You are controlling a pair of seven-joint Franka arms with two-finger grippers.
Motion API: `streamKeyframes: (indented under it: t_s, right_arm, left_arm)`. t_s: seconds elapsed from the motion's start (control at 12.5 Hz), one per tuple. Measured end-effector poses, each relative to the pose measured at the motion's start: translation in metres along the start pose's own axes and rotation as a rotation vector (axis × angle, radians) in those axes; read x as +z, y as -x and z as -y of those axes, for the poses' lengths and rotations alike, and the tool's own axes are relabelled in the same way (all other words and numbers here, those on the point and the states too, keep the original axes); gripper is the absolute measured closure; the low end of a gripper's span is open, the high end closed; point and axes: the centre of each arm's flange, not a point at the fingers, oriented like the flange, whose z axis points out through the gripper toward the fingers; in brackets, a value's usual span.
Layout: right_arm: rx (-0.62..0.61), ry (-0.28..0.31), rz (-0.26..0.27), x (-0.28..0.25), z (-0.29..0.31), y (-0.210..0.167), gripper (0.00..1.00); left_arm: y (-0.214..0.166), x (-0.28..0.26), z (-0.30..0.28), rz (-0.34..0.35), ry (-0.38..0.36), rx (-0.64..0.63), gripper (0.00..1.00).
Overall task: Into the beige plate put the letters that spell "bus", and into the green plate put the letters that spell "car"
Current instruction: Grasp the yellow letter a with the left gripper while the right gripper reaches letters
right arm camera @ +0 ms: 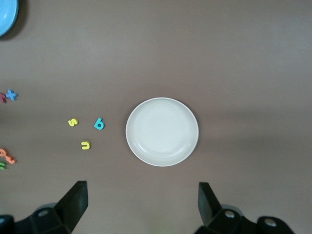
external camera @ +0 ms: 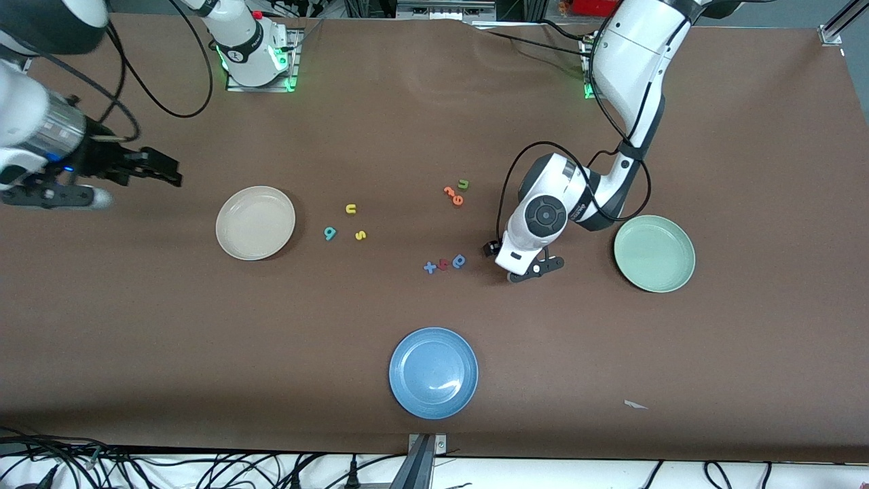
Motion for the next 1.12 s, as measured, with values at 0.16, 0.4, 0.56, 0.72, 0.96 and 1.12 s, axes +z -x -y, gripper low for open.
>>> streamKeyframes:
  t_s: [0.16,0.4,0.56,0.72,0.96,1.12]
  right_arm:
    - [-0.090,0.070,0.026,0.030,0.052,-0.006,0.00]
    - [-0.194,0.098,0.079,0.102,0.127,-0.018,0.00]
    - [-0.152,0.107,0.082,0.157,0.167,-0.026,0.00]
    - [-0.102,0.111,0.068,0.199,0.203,-0.026,0.00]
    - [-0.063,0.094,0.029,0.255,0.223,-0.027,0.00]
    - [-0.045,0.078,0.014,0.291,0.227,-0.030,0.05]
  left_arm:
    - [0.006,0.004,-0.002,0.005,-0.007,0.002,0.11]
    - [0.009,0.004,-0.004,0.005,-0.004,-0.009,0.33]
    - [0.010,0.004,-0.005,0.006,-0.004,-0.017,0.38]
    - [0.010,0.004,-0.005,0.006,-0.004,-0.027,0.37]
    - [0.011,0.004,-0.005,0.007,-0.004,-0.036,0.41]
    - [0.011,0.001,-0.004,0.010,-0.009,-0.039,0.62]
